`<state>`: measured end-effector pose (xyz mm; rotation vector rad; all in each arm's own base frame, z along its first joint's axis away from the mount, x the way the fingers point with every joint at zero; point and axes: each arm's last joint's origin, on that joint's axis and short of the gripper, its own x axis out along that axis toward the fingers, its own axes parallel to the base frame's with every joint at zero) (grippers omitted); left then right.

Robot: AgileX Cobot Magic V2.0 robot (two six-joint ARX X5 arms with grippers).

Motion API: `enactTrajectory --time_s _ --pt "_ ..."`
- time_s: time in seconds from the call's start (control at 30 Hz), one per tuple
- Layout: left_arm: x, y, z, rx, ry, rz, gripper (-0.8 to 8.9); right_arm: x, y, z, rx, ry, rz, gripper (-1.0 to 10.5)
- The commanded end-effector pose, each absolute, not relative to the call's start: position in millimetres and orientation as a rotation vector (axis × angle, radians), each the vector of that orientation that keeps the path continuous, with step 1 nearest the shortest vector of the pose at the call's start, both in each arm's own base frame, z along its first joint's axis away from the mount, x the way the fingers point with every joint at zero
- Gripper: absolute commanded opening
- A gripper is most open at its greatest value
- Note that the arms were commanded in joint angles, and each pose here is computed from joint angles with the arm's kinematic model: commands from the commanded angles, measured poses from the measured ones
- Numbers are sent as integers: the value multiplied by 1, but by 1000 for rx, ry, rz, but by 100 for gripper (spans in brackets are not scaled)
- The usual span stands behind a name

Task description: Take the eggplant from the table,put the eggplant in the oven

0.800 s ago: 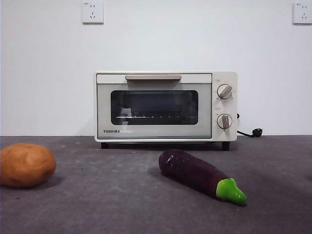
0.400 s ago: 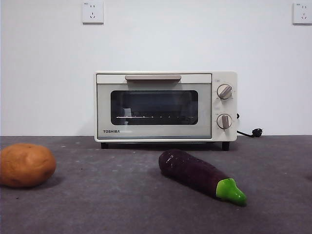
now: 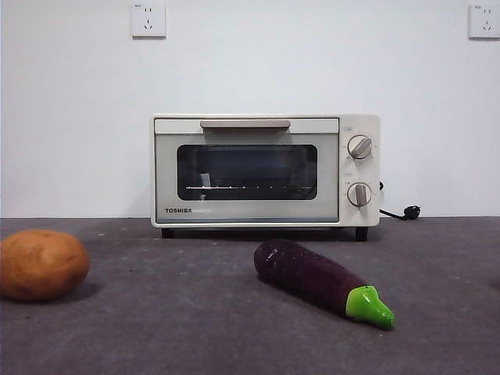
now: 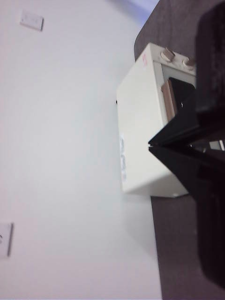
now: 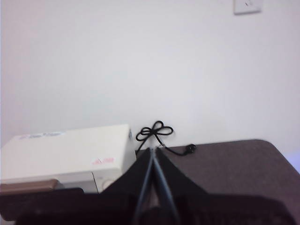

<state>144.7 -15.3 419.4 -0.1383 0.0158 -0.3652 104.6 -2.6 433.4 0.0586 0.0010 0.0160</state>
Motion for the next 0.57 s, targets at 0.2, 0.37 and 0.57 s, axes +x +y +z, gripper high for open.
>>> enactTrajectory --time_s 0.2,0.37,0.57 --pt "155 -27 482 -65 -55 -443 -6 119 -2 506 36 -67 67 -8" --pt "160 -32 516 -62 -99 -467 -6 126 -1 542 32 -120 103 -8" --pt "166 -35 550 -60 -132 -483 -6 130 -1 573 36 -183 109 -8"
